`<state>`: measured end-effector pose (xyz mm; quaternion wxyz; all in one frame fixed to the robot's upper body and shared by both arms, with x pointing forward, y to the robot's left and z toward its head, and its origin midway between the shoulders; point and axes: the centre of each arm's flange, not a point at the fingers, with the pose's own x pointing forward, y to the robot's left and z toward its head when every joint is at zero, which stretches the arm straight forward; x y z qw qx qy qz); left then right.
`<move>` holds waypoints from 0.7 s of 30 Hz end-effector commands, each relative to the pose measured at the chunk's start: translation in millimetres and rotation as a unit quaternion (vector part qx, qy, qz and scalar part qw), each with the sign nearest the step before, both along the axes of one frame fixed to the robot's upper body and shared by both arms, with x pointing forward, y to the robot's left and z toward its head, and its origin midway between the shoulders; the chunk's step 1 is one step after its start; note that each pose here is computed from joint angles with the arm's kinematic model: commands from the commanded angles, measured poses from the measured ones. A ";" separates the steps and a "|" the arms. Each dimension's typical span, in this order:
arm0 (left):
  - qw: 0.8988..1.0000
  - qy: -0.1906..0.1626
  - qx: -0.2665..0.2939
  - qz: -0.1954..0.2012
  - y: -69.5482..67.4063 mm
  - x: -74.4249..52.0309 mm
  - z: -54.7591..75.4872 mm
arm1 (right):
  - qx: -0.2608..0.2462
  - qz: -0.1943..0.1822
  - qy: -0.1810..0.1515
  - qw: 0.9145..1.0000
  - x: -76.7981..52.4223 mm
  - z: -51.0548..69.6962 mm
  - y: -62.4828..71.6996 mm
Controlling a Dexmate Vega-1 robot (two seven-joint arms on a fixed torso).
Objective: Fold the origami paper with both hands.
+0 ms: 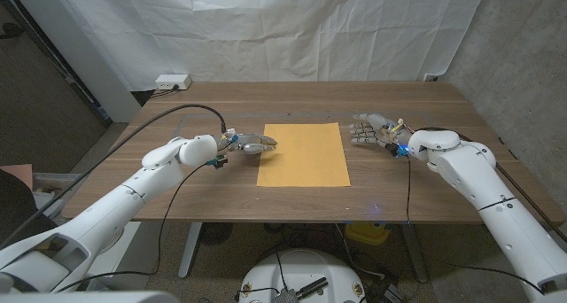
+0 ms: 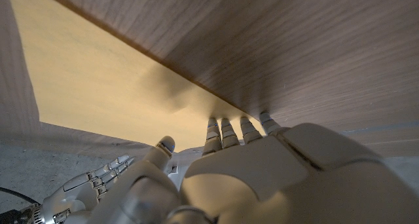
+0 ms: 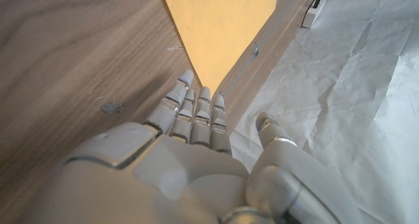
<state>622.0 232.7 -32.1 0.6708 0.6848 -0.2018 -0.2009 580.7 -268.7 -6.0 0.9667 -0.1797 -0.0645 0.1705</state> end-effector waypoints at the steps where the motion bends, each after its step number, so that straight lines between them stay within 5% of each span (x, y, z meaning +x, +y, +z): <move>1: 1.000 -0.005 -0.001 -0.002 -0.7 -1.8 -0.4 | -0.048 -0.003 0.051 0.998 -5.7 8.3 7.2; 21: 1.000 -0.009 0.002 -0.003 0.4 -1.8 -1.3 | -0.074 0.013 0.104 0.992 7.1 6.4 18.4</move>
